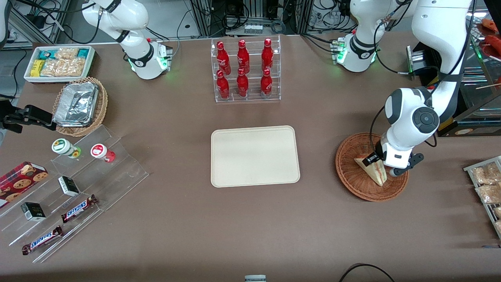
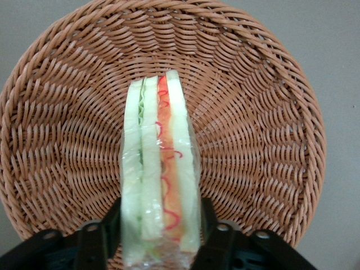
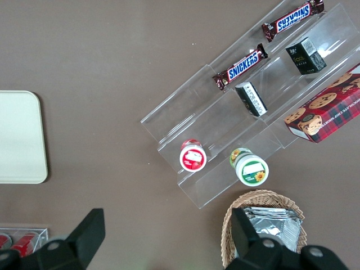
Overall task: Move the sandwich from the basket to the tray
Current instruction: 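Lower the left gripper and close it on the wrapped sandwich, then lift the sandwich and carry it over the cream tray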
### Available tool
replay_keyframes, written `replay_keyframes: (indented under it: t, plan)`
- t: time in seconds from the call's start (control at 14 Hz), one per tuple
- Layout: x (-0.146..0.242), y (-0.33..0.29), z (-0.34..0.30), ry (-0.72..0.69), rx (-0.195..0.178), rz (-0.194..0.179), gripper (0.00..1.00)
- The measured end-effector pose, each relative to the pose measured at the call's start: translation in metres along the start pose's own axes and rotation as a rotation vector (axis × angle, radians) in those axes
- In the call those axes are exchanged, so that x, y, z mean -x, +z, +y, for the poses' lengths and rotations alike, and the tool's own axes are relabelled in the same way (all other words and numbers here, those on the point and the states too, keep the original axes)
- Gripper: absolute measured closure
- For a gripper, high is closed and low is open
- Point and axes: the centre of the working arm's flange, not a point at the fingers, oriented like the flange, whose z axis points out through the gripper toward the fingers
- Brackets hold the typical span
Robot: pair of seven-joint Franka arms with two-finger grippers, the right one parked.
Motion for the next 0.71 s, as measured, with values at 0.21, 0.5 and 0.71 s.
replay_keyframes:
  t: [0.21, 0.5, 0.71]
  plan:
    - [-0.001, -0.002, 0.001, 0.001, 0.003, 0.004, 0.71]
    - [-0.005, -0.04, 0.026, 0.033, -0.012, -0.013, 0.78]
    - [0.002, -0.109, 0.073, 0.115, -0.057, -0.036, 0.85]
